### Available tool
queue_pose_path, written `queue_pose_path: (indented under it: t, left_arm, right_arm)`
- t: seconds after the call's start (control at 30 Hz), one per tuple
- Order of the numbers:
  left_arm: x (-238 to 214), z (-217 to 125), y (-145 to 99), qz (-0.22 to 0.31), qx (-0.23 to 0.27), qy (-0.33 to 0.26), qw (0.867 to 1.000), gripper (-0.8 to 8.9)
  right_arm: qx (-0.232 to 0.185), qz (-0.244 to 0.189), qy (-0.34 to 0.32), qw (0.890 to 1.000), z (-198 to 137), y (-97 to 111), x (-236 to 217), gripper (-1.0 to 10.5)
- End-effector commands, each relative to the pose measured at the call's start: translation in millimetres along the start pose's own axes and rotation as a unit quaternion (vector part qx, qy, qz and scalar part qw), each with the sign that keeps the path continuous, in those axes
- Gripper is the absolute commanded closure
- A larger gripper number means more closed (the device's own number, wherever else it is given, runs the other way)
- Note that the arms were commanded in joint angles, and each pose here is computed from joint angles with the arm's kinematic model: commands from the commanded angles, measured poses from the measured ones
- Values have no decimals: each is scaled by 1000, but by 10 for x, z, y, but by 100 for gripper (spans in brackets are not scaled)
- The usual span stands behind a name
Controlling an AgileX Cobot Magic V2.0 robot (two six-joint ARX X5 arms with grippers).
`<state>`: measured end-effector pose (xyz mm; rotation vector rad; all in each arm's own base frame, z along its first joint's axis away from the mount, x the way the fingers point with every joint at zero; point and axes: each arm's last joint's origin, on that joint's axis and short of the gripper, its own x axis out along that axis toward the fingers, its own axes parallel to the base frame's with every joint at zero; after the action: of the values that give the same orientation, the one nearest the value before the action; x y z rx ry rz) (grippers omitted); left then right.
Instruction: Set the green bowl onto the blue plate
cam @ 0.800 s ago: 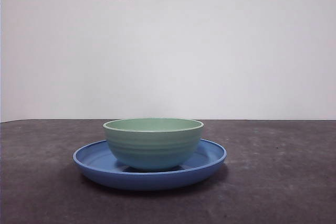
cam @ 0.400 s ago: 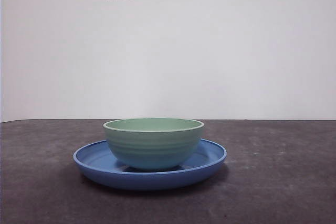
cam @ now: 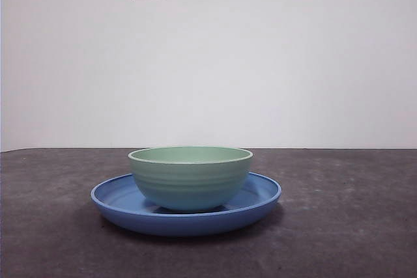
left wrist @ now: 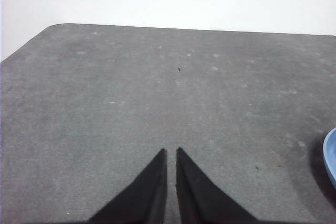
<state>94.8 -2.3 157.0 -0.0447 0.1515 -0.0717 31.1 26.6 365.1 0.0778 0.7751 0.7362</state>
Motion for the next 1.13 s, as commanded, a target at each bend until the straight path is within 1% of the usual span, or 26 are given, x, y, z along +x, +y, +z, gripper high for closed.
queue_pose_path:
  t: [0.03, 0.13, 0.2, 0.27, 0.3, 0.33, 0.37, 0.43, 0.5, 0.57, 0.67, 0.77, 0.9, 1.07, 1.13]
  left_arm:
    - [19, -74, 7, 4, 1, 13, 1000, 785]
    - [19, -74, 7, 4, 1, 13, 1000, 785]
    - [19, -74, 7, 4, 1, 13, 1000, 785]
    - [19, -74, 7, 4, 1, 13, 1000, 785]
    - [19, -74, 7, 4, 1, 13, 1000, 785]
    - [19, -74, 7, 4, 1, 13, 1000, 785]
    - [19, -74, 7, 4, 1, 13, 1000, 785]
    - [19, -74, 7, 4, 1, 13, 1000, 785]
    - [19, -74, 7, 4, 1, 13, 1000, 785]
    - [19, -74, 7, 4, 1, 13, 1000, 785]
    - [19, -74, 7, 4, 1, 13, 1000, 785]
    - [19, -74, 7, 4, 1, 13, 1000, 785]
    - [19, -74, 7, 4, 1, 13, 1000, 785]
    - [19, -74, 7, 4, 1, 13, 1000, 785]
    - [19, -74, 7, 4, 1, 13, 1000, 785]
  right_arm:
    - [-3, 2, -9, 1000, 26, 11, -17, 919]
    - [8, -17, -16, 1000, 24, -10, -24, 919]
    - [-11, -47, -42, 998, 12, -43, -26, 919]
    - [-22, -81, -89, 992, 6, -99, 4, 919]
    - [-26, -101, -121, 987, 1, -142, 36, 919]
    - [-31, -120, -154, 980, -4, -186, 70, 919]
    - [-37, -140, -191, 971, -15, -246, 119, 919]
    - [-52, -178, -259, 948, -58, -371, 217, 919]
    - [-65, -213, -311, 924, -157, -517, 346, 919]
    - [-74, -231, -336, 910, -259, -636, 473, 919]
    - [-78, -264, -356, 893, -442, -830, 698, 919]
    - [-72, -280, -358, 888, -603, -972, 888, 919]
    - [-37, -330, -345, 878, -833, -1144, 1103, 919]
    - [-13, -360, -332, 872, -1036, -1259, 1268, 919]
    - [-7, -374, -331, 866, -1073, -1281, 1293, 919]
